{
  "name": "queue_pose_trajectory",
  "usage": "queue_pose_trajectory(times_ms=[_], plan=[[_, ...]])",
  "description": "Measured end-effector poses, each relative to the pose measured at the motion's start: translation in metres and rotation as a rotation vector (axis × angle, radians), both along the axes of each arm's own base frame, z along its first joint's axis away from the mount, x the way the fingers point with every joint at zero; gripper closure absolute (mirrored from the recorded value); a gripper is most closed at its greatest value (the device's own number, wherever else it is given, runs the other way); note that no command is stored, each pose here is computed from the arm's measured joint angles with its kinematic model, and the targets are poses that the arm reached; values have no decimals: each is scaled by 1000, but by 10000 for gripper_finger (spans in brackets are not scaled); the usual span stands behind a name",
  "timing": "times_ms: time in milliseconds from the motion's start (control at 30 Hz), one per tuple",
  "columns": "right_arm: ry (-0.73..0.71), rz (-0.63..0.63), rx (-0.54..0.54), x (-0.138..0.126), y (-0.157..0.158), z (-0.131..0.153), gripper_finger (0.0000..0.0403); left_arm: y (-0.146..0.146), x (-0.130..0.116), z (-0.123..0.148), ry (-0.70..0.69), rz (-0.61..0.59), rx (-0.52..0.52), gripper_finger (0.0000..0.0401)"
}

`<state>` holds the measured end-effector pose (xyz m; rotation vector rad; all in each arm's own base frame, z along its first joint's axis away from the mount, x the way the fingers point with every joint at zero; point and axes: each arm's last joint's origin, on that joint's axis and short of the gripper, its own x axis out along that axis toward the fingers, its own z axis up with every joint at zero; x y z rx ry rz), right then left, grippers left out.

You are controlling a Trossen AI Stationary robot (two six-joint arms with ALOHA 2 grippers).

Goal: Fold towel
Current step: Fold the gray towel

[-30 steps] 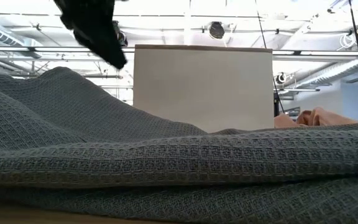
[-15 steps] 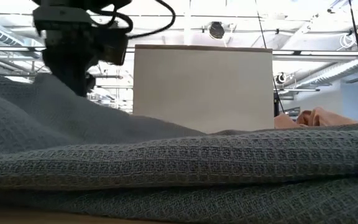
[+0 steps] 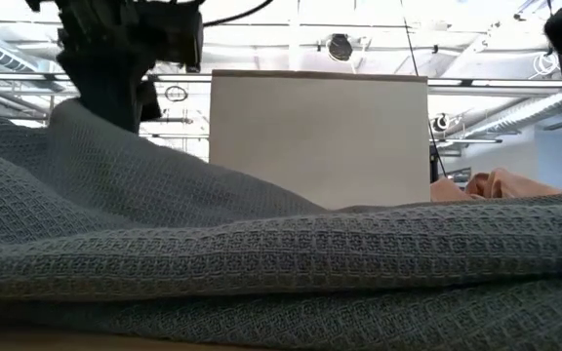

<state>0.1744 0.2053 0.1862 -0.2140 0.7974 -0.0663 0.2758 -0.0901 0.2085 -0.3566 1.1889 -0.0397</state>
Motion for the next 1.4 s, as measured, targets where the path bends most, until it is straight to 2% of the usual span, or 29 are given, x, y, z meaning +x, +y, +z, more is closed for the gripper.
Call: queue_pose_trajectory(times_ms=[200, 533, 700, 767, 833, 933, 967, 1100, 1200, 1400], plan=[[-35, -138, -78, 13, -20, -9, 220, -15, 3, 14, -70, -85, 31, 397], [32, -289, -8, 18, -64, -52, 220, -48, 0, 35, -165, -252, 36, 399], [48, -261, 125, 21, -76, -69, 229, -57, -6, 36, -169, -277, 64, 400], [49, -227, 174, 23, -77, -72, 250, -59, -8, 35, -162, -276, 88, 400], [58, -205, 181, 23, -78, -73, 287, -59, -11, 34, -151, -271, 115, 400], [76, -162, 159, 23, -77, -73, 370, -60, -13, 33, -141, -264, 147, 400], [80, -149, 148, 23, -77, -73, 386, -60, -13, 33, -142, -261, 155, 400], [91, -149, 106, 21, -79, -73, 399, -59, -13, 33, -149, -242, 200, 400], [110, -167, 9, 18, -79, -66, 402, -56, -13, 32, -157, -226, 260, 400], [96, -178, -171, 13, -72, -23, 402, -47, -14, 31, -148, -172, 419, 401]])
